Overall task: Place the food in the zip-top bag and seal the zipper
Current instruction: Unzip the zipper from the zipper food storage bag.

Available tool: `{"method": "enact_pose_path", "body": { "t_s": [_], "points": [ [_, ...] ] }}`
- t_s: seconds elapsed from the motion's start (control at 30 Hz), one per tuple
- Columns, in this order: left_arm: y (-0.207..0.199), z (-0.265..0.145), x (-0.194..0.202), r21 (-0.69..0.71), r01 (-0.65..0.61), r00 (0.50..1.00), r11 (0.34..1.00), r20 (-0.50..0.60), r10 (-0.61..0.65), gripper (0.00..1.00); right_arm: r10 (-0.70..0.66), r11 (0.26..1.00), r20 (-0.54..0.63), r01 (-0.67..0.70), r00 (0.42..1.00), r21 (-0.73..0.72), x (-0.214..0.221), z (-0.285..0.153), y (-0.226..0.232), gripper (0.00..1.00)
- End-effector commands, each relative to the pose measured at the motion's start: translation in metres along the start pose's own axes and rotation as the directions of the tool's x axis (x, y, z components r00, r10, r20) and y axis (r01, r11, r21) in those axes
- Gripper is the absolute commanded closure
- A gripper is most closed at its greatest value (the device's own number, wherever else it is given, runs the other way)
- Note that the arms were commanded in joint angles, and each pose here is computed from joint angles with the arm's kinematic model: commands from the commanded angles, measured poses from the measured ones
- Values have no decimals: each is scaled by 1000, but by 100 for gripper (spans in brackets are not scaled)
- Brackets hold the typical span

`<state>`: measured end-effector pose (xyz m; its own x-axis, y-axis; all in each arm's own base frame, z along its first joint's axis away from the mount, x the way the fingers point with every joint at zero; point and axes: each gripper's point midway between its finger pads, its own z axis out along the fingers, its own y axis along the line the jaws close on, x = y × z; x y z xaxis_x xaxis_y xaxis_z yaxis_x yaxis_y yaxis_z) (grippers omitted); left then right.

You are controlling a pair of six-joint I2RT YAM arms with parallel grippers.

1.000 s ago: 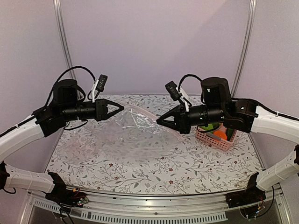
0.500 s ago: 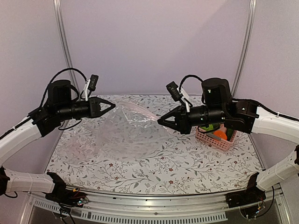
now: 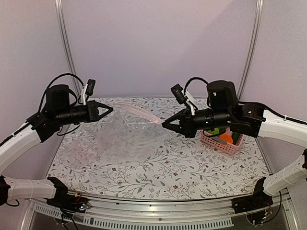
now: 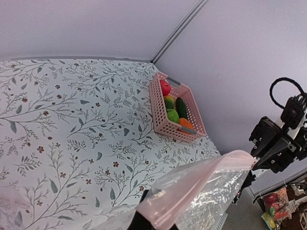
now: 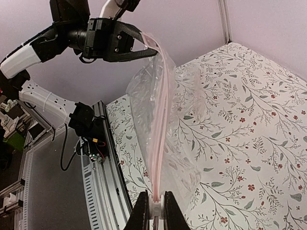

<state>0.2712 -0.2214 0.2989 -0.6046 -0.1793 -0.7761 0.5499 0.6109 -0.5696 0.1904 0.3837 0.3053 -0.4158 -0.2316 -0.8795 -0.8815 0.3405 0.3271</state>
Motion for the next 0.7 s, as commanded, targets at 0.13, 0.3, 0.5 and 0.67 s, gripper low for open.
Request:
{"method": "enact_pose_path", "body": {
  "t_s": [0.13, 0.3, 0.5, 0.67],
  "points": [
    [43, -9, -5, -159, 61, 997, 985, 55, -53, 100, 20, 1000, -34, -20, 999, 4, 13, -9, 2, 100],
    [47, -11, -6, -170, 67, 997, 983, 61, -57, 100, 22, 1000, -35, -22, 999, 3, 14, -9, 2, 98],
    [41, -7, -4, -121, 55, 998, 991, 46, -49, 100, 24, 1000, -36, -24, 999, -1, 14, -10, 3, 89],
    [8, 2, 6, 72, 19, 1000, 997, -20, -18, 100, 19, 1000, -28, -19, 999, -17, 10, -14, 7, 67]
  ]
}}
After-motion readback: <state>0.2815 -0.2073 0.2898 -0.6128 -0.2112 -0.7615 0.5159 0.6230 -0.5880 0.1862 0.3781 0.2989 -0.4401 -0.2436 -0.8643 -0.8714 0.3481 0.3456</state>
